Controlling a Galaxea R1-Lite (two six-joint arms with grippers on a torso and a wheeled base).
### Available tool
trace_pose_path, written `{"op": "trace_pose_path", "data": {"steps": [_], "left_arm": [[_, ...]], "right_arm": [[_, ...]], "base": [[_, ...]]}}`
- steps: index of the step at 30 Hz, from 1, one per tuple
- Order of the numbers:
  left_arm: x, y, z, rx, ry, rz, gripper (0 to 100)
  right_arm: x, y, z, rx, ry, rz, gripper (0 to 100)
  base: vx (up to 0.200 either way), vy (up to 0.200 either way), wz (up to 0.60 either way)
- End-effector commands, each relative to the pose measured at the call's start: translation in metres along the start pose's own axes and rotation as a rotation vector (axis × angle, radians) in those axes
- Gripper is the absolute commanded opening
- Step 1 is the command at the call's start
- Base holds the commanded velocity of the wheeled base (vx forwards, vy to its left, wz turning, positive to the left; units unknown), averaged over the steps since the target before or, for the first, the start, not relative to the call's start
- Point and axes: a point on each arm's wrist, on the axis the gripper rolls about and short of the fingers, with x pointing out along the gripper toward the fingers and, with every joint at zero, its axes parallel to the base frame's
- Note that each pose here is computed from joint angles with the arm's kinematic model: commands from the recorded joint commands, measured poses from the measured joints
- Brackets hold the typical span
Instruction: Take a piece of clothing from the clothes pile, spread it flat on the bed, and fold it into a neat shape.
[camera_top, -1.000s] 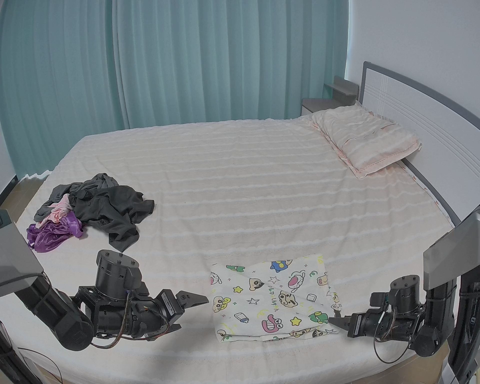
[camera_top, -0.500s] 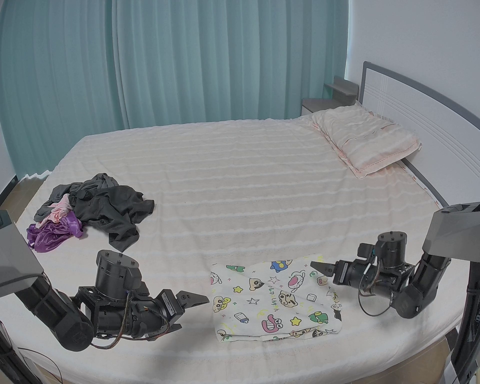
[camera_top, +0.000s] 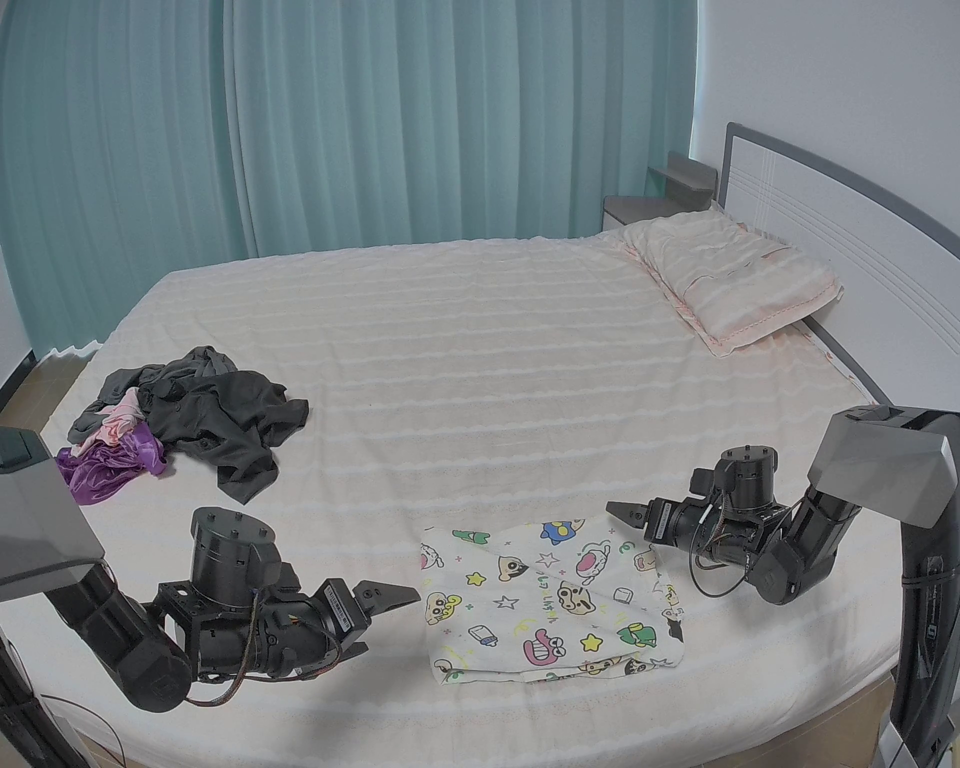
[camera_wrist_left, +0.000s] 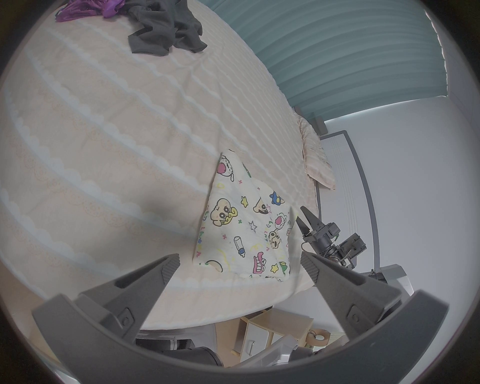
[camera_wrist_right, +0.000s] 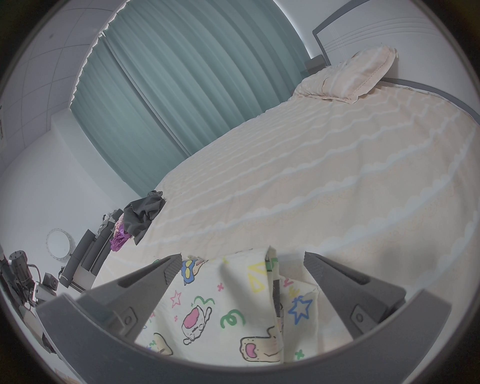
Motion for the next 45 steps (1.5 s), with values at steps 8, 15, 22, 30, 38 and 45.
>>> {"op": "trace_pose_path", "data": {"steps": [8,15,22,30,38,45], "left_arm": [[0.002,0.003,-0.001,-0.004,0.007,0.012,100],[0.004,0.004,-0.001,-0.003,0.010,0.017,100],[0.003,0.004,-0.001,-0.006,0.010,0.019,100],[0.004,0.004,-0.001,-0.004,0.011,0.020,100],[0.005,0.005,-0.001,-0.005,0.012,0.022,100],[0.005,0.005,-0.001,-0.005,0.012,0.022,100]], "right_arm": [[0.011,-0.007,-0.008,0.001,0.041,0.015,0],[0.010,-0.012,-0.004,0.008,0.021,0.009,0],[0.010,-0.022,0.008,0.027,-0.020,-0.009,0],[0.014,-0.026,0.006,0.031,-0.017,-0.019,0],[0.015,-0.028,0.012,0.033,-0.036,-0.021,0],[0.019,-0.031,0.009,0.034,-0.027,-0.027,100]], "base": [[0.000,0.000,0.00],[0.000,0.000,0.00],[0.000,0.000,0.00],[0.000,0.000,0.00],[0.000,0.000,0.00],[0.000,0.000,0.00]]}}
